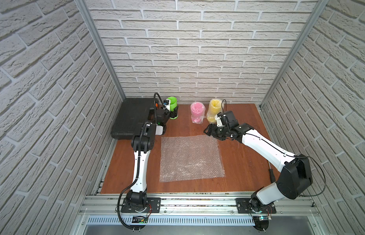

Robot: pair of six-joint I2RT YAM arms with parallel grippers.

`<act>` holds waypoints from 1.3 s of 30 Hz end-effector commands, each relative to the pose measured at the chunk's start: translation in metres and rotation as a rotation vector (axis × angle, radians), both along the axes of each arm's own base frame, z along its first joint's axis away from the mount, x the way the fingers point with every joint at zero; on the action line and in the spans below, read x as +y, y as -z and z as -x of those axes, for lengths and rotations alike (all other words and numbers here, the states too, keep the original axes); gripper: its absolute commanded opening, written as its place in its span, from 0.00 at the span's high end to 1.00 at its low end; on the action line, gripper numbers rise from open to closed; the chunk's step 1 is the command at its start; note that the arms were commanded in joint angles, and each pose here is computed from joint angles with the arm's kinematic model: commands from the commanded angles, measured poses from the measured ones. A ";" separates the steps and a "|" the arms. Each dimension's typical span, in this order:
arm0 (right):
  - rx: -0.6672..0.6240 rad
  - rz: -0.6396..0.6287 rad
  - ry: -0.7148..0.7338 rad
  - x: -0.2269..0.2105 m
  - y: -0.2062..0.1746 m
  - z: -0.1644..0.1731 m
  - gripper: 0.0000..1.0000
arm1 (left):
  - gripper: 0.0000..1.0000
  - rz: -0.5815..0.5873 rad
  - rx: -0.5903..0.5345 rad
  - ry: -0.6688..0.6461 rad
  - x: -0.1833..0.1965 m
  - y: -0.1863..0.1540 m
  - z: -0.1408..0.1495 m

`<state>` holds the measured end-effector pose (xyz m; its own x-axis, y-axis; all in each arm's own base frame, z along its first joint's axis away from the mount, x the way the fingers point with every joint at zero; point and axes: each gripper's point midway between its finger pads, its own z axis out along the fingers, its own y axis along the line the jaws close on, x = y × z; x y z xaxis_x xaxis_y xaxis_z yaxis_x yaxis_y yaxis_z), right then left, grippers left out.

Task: Wrap wine glasses in bubble wrap
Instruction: Pick up the wine glass at the center of the board, then place the wine glass on the bubble wrap.

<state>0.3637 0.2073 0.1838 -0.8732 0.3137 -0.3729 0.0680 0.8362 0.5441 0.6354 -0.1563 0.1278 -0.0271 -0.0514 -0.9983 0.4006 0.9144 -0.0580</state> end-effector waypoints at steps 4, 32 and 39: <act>-0.052 -0.015 -0.009 -0.001 -0.022 -0.001 0.34 | 0.24 0.011 -0.143 0.016 0.000 -0.054 0.014; -0.106 -0.018 -0.042 -0.009 -0.048 0.009 0.34 | 0.27 -0.143 0.271 0.116 -0.046 -0.086 0.255; -0.100 -0.020 -0.049 -0.010 -0.046 0.012 0.34 | 0.28 -0.066 0.657 0.018 -0.026 -0.066 0.310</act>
